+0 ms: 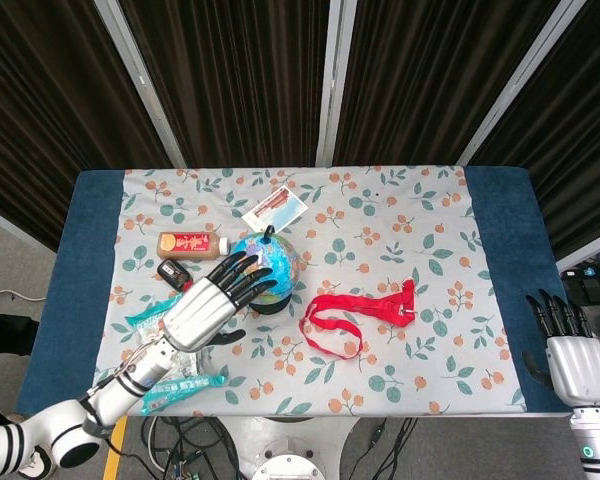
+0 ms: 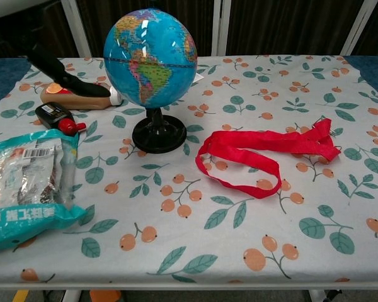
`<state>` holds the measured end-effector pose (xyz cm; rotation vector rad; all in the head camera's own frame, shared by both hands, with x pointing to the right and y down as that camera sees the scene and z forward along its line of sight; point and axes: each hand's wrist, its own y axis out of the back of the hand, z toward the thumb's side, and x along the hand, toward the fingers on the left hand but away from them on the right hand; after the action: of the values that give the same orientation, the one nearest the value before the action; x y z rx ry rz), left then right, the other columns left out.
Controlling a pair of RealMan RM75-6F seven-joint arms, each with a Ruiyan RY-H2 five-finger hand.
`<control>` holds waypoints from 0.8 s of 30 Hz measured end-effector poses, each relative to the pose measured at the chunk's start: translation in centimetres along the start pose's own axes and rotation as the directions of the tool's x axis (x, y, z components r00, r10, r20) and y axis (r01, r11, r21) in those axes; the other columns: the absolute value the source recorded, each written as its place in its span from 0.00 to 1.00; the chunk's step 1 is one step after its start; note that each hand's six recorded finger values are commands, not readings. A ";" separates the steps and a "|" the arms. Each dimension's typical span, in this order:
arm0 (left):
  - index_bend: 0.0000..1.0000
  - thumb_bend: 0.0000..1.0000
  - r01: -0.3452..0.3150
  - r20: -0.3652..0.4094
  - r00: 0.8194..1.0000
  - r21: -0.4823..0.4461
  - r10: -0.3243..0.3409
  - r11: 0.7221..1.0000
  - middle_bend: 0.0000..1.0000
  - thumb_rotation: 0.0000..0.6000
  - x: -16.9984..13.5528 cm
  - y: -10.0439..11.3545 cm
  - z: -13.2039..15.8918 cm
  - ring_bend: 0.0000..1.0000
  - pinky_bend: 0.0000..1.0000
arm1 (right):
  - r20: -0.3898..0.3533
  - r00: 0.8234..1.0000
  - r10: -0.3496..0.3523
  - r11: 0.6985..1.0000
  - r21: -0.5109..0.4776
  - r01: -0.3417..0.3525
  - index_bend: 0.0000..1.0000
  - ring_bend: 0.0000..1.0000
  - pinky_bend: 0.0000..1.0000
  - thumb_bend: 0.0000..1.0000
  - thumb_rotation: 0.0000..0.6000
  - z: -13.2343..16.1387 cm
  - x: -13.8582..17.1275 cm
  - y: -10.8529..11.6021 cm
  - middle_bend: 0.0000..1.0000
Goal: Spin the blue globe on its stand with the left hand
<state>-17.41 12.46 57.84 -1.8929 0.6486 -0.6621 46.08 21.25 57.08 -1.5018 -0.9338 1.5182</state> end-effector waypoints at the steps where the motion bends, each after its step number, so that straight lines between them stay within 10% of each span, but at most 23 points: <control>1: 0.15 0.12 0.003 -0.001 1.000 0.003 -0.003 1.000 0.11 1.00 0.2 -0.2 -0.1 0.00 0.08 | 0.002 1.000 -0.001 1.000 0.000 0.001 0.00 0.00 0.00 0.26 1.00 -0.1 0.0 0.0 0.00; 24: 0.14 0.12 0.040 -0.066 0.997 0.030 -0.037 0.999 0.11 1.00 0.4 -1.7 -1.8 0.00 0.08 | 0.014 1.000 0.002 1.000 0.003 -0.002 0.00 0.00 0.00 0.26 1.00 -0.4 -0.1 -0.1 0.00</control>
<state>-18.07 11.69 60.12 -1.8654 0.6414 -0.7577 46.48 21.20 57.18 -1.4922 -0.9376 1.5329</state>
